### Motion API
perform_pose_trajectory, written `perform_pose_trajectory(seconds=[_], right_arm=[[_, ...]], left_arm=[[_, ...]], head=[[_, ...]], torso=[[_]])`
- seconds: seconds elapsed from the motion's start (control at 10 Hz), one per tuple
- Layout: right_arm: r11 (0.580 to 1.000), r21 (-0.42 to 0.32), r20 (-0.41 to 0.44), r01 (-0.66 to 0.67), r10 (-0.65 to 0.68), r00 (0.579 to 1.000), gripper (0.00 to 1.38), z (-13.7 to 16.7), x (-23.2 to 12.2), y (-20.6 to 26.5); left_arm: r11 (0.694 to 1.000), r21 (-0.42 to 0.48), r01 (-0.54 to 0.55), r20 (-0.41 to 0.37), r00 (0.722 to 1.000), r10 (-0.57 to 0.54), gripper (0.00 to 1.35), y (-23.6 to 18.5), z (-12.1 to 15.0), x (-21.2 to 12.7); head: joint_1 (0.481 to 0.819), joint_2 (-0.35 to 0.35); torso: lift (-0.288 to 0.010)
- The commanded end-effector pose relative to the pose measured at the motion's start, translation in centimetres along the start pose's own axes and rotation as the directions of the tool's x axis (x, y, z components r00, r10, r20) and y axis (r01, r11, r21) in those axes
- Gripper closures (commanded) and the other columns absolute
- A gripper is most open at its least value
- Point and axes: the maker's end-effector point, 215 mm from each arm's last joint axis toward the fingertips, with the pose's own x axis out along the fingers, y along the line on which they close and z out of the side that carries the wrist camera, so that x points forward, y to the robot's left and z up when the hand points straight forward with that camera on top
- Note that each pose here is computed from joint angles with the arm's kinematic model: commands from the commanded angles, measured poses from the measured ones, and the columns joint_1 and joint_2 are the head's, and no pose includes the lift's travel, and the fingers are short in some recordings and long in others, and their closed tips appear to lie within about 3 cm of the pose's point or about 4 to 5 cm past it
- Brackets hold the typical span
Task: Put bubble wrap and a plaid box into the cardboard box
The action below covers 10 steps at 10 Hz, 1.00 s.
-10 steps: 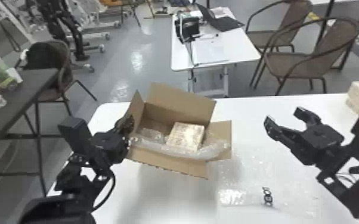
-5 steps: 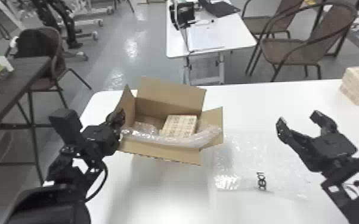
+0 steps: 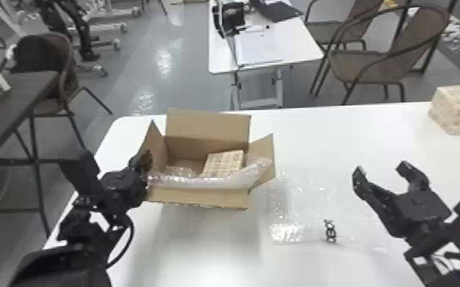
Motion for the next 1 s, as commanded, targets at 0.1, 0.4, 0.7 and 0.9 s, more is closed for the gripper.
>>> perform_pose_trajectory(seconds=[0.1, 0.4, 0.7, 0.9], right_arm=[[1.000, 0.004, -0.014, -0.003, 0.003, 1.000, 0.31, -0.4, 0.0, 0.1], [1.000, 0.006, -0.028, -0.005, 0.005, 1.000, 0.31, -0.7, 0.0, 0.2], [1.000, 0.006, -0.037, -0.012, 0.012, 0.999, 0.31, -0.8, 0.1, 0.3], [1.000, 0.008, -0.043, -0.016, 0.017, 0.999, 0.31, -0.9, 0.1, 0.4]], left_arm=[[0.986, -0.118, -0.113, -0.007, 0.994, 0.113, 1.22, 2.7, -3.2, 0.0], [0.913, -0.233, -0.336, 0.025, 0.936, 0.351, 1.22, 6.4, -4.3, -1.7], [0.825, -0.295, -0.483, 0.121, 0.837, 0.533, 1.22, 8.1, -3.0, -4.6], [0.792, -0.321, -0.519, 0.175, 0.790, 0.588, 1.22, 7.3, -1.5, -5.9]], head=[[0.695, 0.182], [0.695, 0.225], [0.695, 0.269], [0.695, 0.278]], torso=[[-0.108], [-0.108], [-0.108], [-0.108]])
